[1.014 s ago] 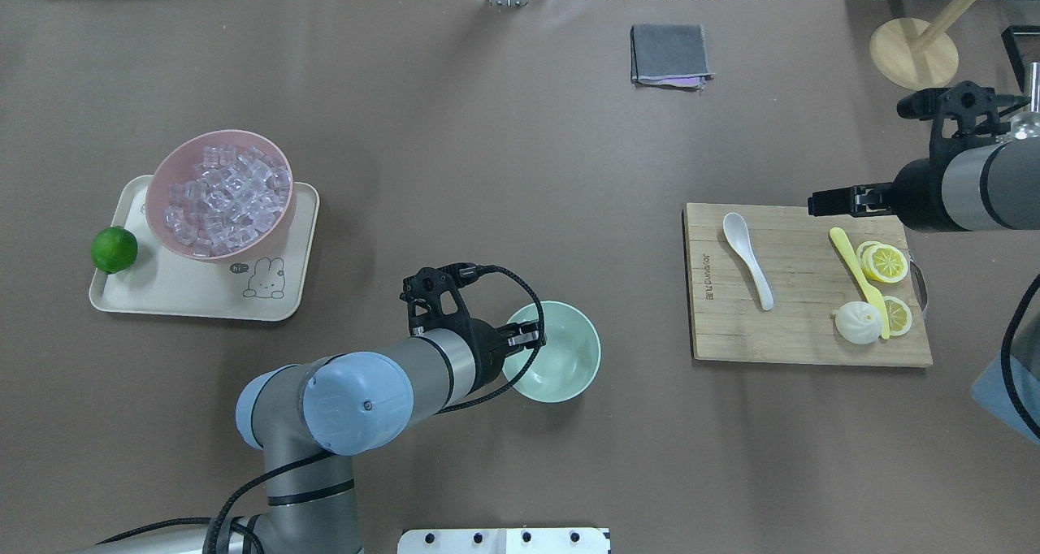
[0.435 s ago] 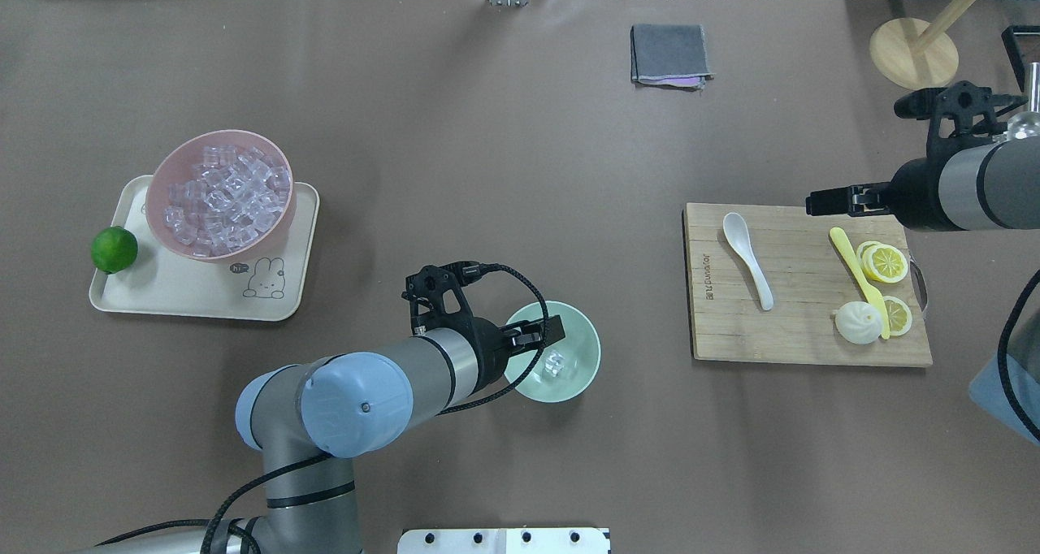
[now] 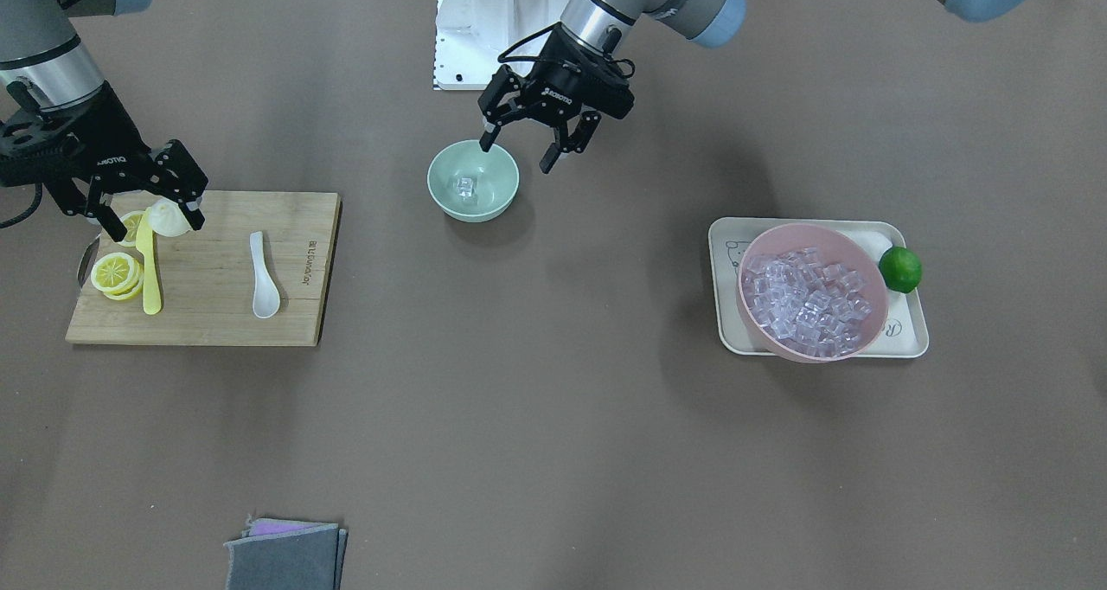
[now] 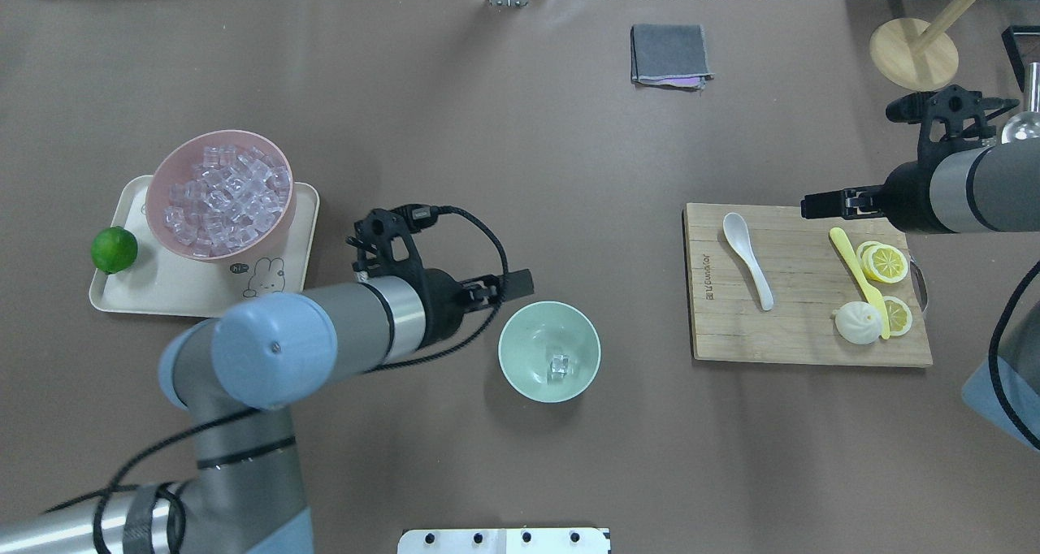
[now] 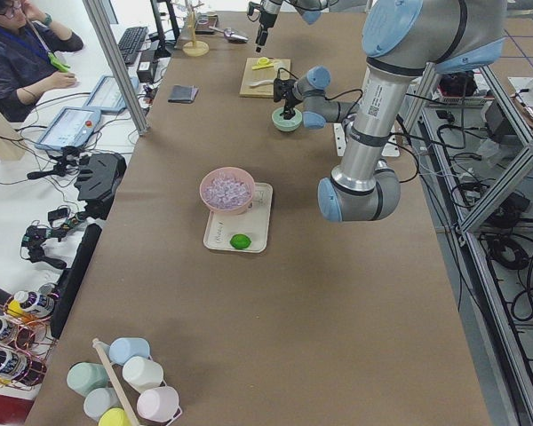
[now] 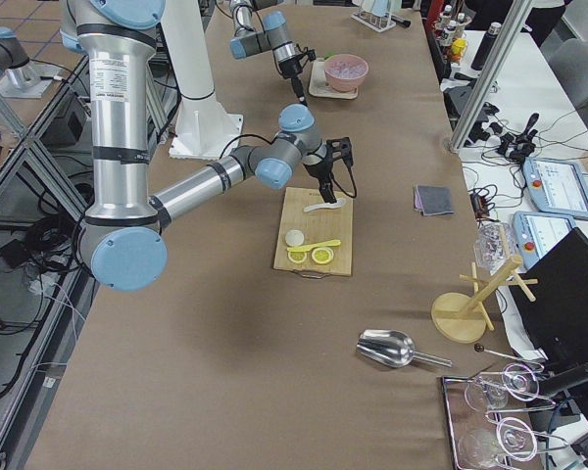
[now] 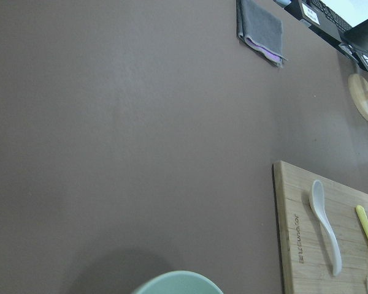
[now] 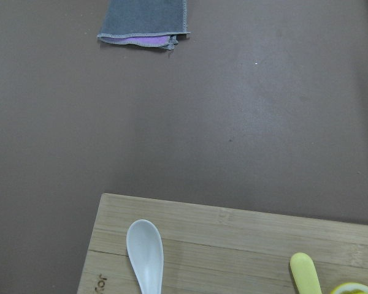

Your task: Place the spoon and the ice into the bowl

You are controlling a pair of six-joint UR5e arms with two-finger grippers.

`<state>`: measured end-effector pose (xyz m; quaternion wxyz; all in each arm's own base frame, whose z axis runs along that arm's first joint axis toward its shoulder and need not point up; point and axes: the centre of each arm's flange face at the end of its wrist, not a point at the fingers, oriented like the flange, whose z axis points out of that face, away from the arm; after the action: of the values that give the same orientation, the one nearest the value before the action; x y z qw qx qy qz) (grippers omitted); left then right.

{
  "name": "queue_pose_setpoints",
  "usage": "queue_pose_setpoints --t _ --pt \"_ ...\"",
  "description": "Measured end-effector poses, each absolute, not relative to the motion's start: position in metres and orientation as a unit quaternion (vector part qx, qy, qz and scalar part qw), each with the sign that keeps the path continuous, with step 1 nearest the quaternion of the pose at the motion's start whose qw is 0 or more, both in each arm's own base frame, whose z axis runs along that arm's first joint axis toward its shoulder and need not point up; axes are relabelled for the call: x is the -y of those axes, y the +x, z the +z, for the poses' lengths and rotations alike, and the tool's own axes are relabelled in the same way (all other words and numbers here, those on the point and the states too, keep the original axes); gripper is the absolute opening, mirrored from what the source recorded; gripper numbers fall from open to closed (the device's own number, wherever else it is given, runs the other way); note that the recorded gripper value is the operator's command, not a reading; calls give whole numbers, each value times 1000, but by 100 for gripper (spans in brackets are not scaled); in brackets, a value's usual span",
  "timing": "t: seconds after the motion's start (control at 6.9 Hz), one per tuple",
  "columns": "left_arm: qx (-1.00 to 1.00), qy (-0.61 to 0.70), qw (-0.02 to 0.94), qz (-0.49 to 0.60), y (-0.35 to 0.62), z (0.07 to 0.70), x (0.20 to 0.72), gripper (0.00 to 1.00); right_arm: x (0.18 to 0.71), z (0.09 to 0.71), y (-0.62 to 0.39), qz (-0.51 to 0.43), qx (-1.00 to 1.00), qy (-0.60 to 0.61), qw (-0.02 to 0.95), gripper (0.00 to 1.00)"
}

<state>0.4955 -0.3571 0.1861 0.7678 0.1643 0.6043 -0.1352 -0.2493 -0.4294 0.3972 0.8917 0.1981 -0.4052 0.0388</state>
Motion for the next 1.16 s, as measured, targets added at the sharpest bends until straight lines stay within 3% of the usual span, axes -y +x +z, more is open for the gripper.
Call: queue_pose_setpoints --t 0.43,0.87,1.16 --pt "-490 162 856 -38 320 328 473 98 421 406 -279 19 387 203 899 100" --pt "-354 194 912 71 93 498 502 98 414 407 -300 2 389 196 900 100" --pt "-307 153 928 148 -32 552 510 98 413 417 -318 -7 383 190 904 99"
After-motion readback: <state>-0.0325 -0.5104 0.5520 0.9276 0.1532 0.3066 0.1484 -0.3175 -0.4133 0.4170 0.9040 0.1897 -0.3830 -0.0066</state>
